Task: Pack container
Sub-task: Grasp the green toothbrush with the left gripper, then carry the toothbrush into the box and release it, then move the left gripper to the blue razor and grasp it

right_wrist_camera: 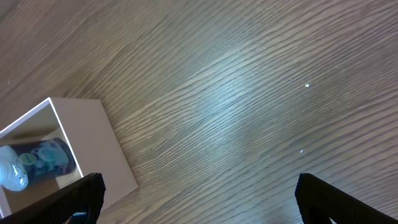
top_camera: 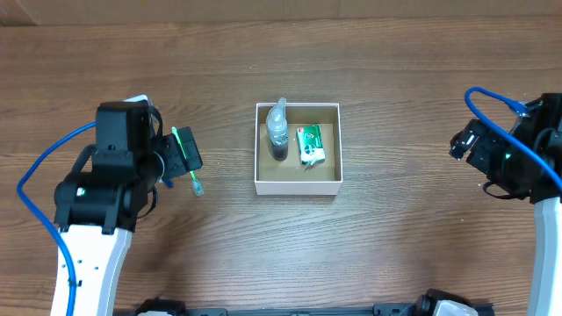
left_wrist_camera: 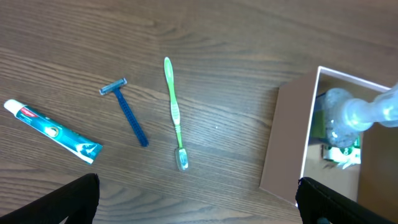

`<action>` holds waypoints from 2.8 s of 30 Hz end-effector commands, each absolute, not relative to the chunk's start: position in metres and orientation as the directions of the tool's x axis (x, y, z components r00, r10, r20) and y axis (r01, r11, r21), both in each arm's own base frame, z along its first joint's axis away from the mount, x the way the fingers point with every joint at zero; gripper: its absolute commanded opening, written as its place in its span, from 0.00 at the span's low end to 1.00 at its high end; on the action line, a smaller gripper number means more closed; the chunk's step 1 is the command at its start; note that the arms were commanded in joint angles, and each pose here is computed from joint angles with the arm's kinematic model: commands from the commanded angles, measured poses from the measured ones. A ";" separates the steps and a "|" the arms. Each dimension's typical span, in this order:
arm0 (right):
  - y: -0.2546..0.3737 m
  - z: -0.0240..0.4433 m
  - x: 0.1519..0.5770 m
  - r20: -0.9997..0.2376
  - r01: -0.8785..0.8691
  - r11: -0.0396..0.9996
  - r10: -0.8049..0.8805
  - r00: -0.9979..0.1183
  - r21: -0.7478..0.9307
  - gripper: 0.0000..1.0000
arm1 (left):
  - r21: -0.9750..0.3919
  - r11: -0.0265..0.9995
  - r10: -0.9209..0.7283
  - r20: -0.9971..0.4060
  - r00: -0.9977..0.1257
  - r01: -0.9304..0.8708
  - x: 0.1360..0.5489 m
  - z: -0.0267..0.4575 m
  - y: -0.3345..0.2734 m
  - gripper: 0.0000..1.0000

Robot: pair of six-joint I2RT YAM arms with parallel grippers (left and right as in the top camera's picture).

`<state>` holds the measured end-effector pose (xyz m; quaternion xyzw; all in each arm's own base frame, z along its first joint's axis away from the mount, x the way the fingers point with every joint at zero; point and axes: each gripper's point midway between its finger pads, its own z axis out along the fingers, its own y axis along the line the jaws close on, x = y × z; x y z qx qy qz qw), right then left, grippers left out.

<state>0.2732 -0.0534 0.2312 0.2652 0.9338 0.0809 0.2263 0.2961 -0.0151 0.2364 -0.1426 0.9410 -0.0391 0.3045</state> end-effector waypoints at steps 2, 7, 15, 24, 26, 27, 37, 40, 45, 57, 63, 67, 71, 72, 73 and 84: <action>-0.047 0.213 0.281 -0.310 0.441 0.850 0.518 -0.797 0.286 1.00 | -0.145 0.952 -0.305 -0.541 -0.784 -0.270 0.320 0.222 -0.016 1.00; -0.045 0.203 0.285 -0.267 0.446 0.845 0.521 -0.811 0.294 1.00 | -0.109 0.869 -0.489 -0.334 -0.806 -0.482 0.338 0.146 -0.013 1.00; -0.044 0.202 0.282 -0.254 0.450 0.844 0.522 -0.814 0.291 1.00 | -0.122 0.819 -0.570 -0.067 -0.819 -0.560 0.359 0.041 -0.012 1.00; -0.044 0.202 0.281 -0.253 0.451 0.844 0.522 -0.814 0.291 1.00 | -0.107 0.817 -0.574 -0.063 -0.816 -0.566 0.373 0.007 -0.007 0.88; -0.044 0.202 0.281 -0.252 0.451 0.844 0.522 -0.815 0.290 1.00 | -0.091 0.817 -0.575 -0.037 -0.817 -0.570 0.369 -0.003 -0.007 0.89; -0.044 0.202 0.281 -0.252 0.451 0.844 0.522 -0.815 0.290 1.00 | -0.086 0.817 -0.575 -0.030 -0.818 -0.571 0.368 -0.005 -0.007 0.90; -0.044 0.202 0.281 -0.252 0.451 0.844 0.523 -0.815 0.291 1.00 | -0.067 0.817 -0.574 -0.004 -0.819 -0.572 0.360 -0.006 -0.007 0.17; -0.044 0.202 0.281 -0.251 0.452 0.843 0.523 -0.815 0.291 1.00 | -0.067 0.817 -0.574 -0.004 -0.819 -0.572 0.360 -0.006 -0.007 0.08; -0.044 0.202 0.281 -0.251 0.452 0.843 0.523 -0.815 0.291 1.00 | -0.109 0.862 -0.503 -0.062 -0.862 -0.495 0.380 0.035 -0.012 0.04; -0.044 0.202 0.283 -0.258 0.450 0.844 0.522 -0.813 0.292 1.00 | -0.002 0.906 0.344 -0.583 -0.736 0.424 0.352 0.228 -0.233 0.04; -0.044 0.202 0.282 -0.257 0.450 0.844 0.522 -0.813 0.293 1.00 | 0.024 0.876 0.447 -0.413 -0.793 0.482 0.349 0.145 -0.265 0.04; -0.043 0.202 0.282 -0.253 0.448 0.843 0.522 -0.815 0.298 1.00 | 0.078 0.878 0.471 -0.314 -0.824 0.473 0.358 0.092 -0.260 0.29; -0.043 0.202 0.282 -0.253 0.448 0.843 0.522 -0.815 0.298 1.00 | 0.074 0.888 0.446 -0.378 -0.811 0.454 0.370 0.121 -0.260 0.63; -0.043 0.202 0.282 -0.253 0.448 0.843 0.522 -0.815 0.298 1.00 | 0.077 0.892 0.435 -0.419 -0.797 0.446 0.375 0.146 -0.261 0.63; -0.043 0.202 0.282 -0.253 0.448 0.843 0.522 -0.815 0.298 1.00 | 0.078 0.898 0.419 -0.446 -0.791 0.433 0.375 0.170 -0.259 0.62; -0.044 0.203 0.284 -0.260 0.446 0.844 0.522 -0.813 0.299 1.00 | 0.031 0.889 -0.353 -0.586 -0.729 -0.456 0.343 0.296 -0.039 0.89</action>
